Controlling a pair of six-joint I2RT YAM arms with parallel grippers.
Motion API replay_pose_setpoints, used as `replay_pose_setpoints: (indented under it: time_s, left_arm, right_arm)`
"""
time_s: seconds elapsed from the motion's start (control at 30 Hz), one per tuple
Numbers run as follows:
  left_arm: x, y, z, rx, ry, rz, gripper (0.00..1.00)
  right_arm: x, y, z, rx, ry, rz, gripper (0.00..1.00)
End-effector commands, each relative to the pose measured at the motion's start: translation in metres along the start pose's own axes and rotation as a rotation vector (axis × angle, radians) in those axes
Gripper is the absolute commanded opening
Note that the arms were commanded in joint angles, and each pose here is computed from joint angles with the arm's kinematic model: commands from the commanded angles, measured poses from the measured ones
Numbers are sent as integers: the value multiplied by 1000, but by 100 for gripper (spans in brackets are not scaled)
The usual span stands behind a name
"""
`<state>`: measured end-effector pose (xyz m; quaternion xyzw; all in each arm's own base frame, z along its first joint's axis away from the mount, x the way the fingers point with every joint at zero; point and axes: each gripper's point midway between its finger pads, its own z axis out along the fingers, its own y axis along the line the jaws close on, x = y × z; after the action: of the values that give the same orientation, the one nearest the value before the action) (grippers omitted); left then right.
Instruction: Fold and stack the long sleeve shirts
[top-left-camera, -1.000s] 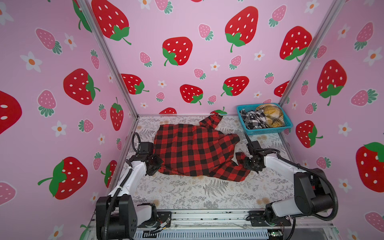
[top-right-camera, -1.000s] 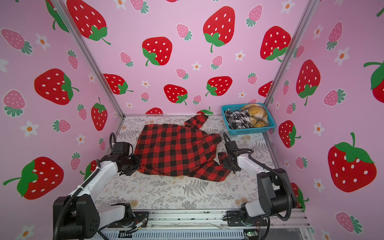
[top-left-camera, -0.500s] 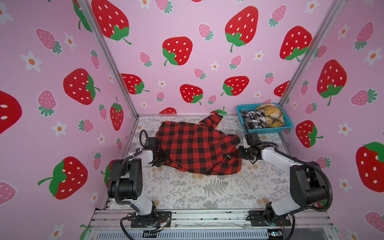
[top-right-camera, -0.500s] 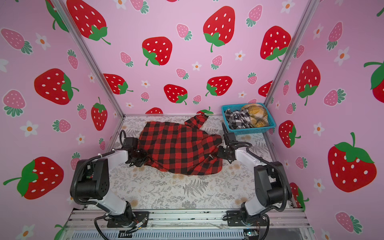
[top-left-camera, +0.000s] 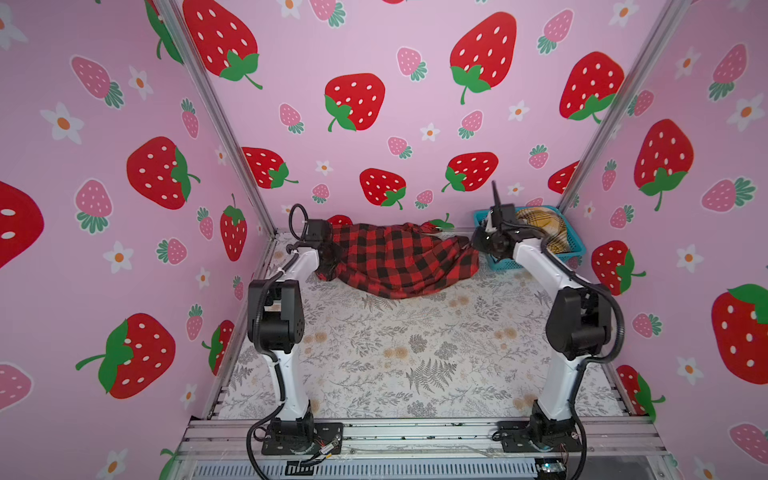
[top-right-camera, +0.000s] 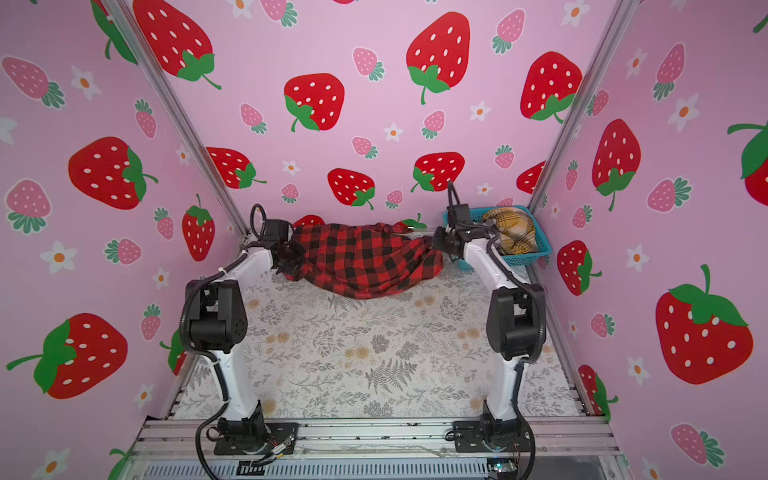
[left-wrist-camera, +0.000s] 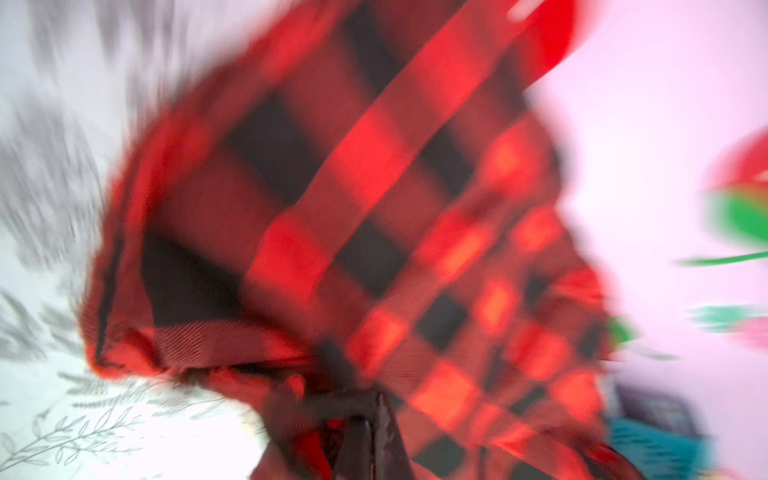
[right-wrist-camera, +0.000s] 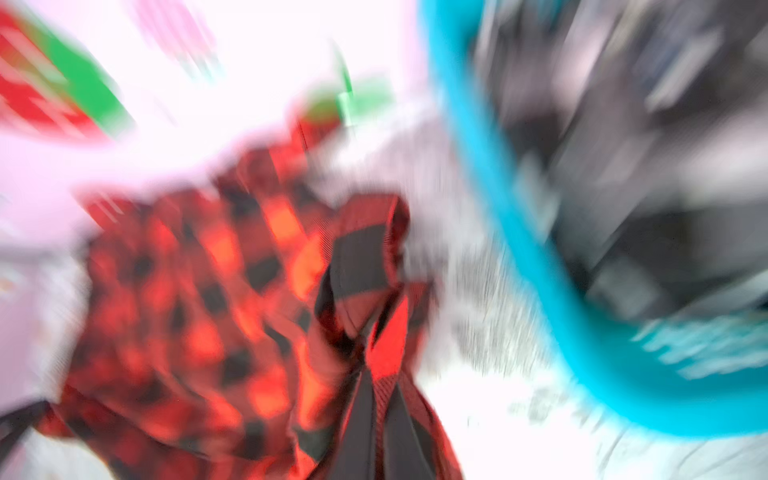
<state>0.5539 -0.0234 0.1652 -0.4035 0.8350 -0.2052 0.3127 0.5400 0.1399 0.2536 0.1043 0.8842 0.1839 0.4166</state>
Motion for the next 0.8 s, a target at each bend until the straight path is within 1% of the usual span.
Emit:
replay_pose_setpoints:
  time_s: [0.0, 0.03, 0.1, 0.17, 0.27, 0.3, 0.37, 0.5, 0.57, 0.63, 0.77]
  left_arm:
    - [-82, -75, -142, 163, -308, -34, 0]
    - [-90, -80, -168, 192, -351, -43, 0]
    - [-94, -74, -199, 209, -383, -69, 0]
    - [-85, -62, -211, 214, -366, -74, 0]
    - [-46, -25, -189, 169, -256, -53, 0]
    - [-30, -7, -179, 141, -214, -50, 0]
    - [4, 34, -159, 72, -137, -43, 0]
    - [80, 135, -131, -101, 15, -35, 0]
    - [111, 182, -126, -196, 80, -44, 0]
    - [137, 219, -125, -261, 133, -45, 0]
    - [172, 260, -126, -350, 224, -33, 0]
  right_arm:
    - [-107, 19, -128, -66, -326, 40, 0]
    - [-117, 24, -151, -86, -375, 39, 0]
    - [-122, 30, -181, -106, -416, 32, 0]
    - [-109, 28, -193, -114, -403, 30, 0]
    - [-70, 17, -186, -126, -324, 25, 0]
    - [-52, 11, -181, -129, -286, 24, 0]
    - [-14, -3, -173, -119, -219, 23, 0]
    - [65, -45, -165, -45, -104, 26, 0]
    - [108, -67, -160, -3, -26, 29, 0]
    - [150, -90, -159, 46, 42, 32, 0]
    - [208, -120, -161, 105, 140, 49, 0]
